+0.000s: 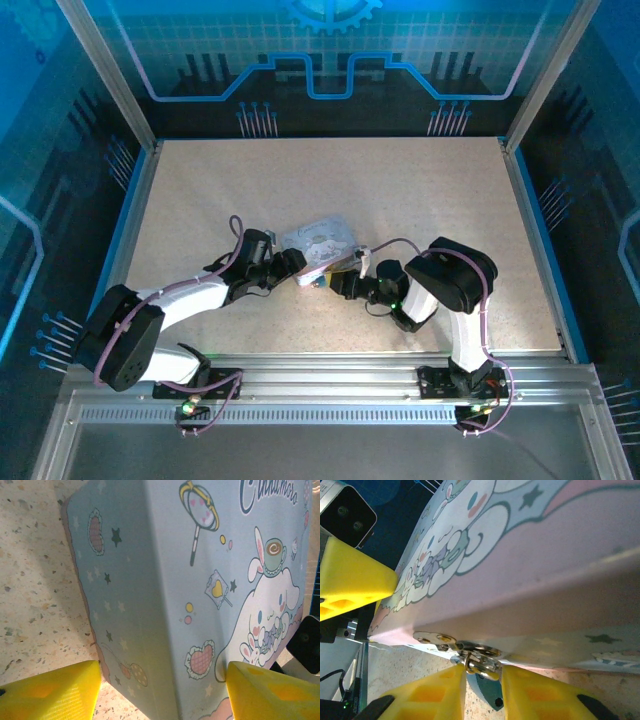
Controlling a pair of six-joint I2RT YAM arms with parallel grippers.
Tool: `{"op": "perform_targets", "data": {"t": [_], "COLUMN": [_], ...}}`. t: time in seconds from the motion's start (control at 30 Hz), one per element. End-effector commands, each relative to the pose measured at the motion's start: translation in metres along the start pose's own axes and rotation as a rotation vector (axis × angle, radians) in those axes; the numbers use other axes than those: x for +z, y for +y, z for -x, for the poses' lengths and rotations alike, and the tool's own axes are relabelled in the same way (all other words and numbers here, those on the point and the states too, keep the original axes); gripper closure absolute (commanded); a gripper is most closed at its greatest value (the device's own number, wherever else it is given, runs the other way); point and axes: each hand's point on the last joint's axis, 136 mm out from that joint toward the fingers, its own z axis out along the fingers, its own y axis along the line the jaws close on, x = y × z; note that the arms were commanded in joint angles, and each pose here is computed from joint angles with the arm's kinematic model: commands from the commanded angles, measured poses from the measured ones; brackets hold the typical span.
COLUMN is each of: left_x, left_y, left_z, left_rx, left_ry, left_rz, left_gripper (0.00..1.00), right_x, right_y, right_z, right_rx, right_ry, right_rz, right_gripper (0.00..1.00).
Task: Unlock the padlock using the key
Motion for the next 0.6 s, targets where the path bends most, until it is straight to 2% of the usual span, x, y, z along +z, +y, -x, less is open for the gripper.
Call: {"op": "perform_targets", "data": {"t": [0.0, 0.27, 0.57], "left_x": [0.001, 0.0, 0.001], "left_y": [0.03, 0.03, 0.03], "left_z": [-0.022, -0.022, -0.022], "left_rx": [-0.031, -0.032, -0.033], "left_ry": [0.062, 0.061, 0.061], "left_rz": [0.099, 0.098, 0.097], "left_gripper": [0.32, 0.32, 0.32], "right_x": [0.007, 0.012, 0.017], "right_y": [0.004, -0.002, 0.017], "right_z": [0.001, 0.001, 0.01], "right_rx": [-0.007, 0.012, -0.032], "right_ry": [-0.007, -0.011, -0.012], "right_rz": [0.019, 0.004, 0.072], "right_gripper": [0.72, 0.69, 0.74]}}
